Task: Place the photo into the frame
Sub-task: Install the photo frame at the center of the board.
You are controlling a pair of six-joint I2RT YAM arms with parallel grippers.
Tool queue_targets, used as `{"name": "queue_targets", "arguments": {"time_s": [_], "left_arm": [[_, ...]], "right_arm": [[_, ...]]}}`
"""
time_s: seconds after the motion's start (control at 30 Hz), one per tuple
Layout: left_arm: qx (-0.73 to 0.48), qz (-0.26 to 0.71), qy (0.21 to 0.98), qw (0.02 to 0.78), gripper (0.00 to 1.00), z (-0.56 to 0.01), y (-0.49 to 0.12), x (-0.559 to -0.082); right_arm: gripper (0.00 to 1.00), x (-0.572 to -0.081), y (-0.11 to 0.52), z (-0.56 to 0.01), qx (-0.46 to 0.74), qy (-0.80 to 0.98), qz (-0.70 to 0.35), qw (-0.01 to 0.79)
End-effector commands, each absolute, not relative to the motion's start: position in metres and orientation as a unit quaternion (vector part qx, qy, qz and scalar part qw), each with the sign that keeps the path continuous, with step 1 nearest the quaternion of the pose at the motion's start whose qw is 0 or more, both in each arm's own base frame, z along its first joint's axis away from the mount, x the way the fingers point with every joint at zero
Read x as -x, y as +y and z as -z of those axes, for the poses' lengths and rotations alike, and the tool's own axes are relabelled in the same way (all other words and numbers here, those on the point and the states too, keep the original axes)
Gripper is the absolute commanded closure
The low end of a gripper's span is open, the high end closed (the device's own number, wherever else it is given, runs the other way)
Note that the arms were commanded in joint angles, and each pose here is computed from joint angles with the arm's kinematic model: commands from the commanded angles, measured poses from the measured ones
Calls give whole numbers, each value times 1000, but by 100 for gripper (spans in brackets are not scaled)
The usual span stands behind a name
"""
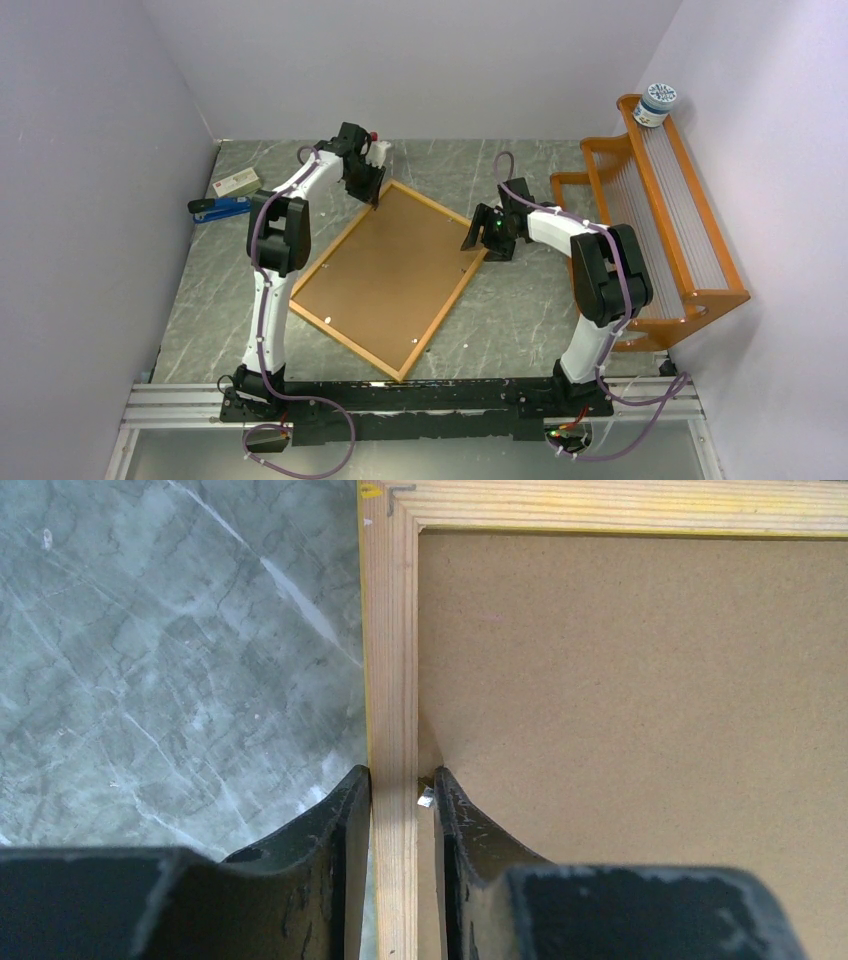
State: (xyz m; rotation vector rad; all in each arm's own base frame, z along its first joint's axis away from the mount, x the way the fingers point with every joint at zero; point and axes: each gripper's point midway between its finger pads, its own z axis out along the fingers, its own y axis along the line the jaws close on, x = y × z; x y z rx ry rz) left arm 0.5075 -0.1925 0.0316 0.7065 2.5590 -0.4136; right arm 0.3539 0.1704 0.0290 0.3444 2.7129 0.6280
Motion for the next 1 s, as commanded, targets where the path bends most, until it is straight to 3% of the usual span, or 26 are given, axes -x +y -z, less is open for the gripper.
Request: {"name": "queue_targets", "arguments": {"time_s": [0.0, 0.07, 0.23, 0.33, 0.53, 0.77, 0.97], "left_arm": [[-259, 171, 941, 133, 82, -29, -195, -457], [-238, 180, 944, 143, 77, -39, -194, -465], [-157, 234, 940, 192, 45, -82, -190, -489], [-106, 275, 927, 234, 32, -114, -180, -502], [-30, 280, 914, 292, 23, -153, -147, -508], [40, 192, 953, 233, 17, -113, -113, -454], [58, 174, 962, 204, 16, -89, -104, -420]], "right_arm": [[28, -389, 178, -44, -101, 940, -238, 223], [28, -393, 173, -53, -106, 939, -229, 232], [24, -395, 155, -76, -138, 939, -192, 249], [22, -390, 140, -88, -160, 938, -160, 263], [21, -365, 127, -97, -172, 941, -138, 257], [21, -321, 145, -89, -174, 945, -176, 211], [20, -294, 174, -69, -145, 956, -195, 164]]}}
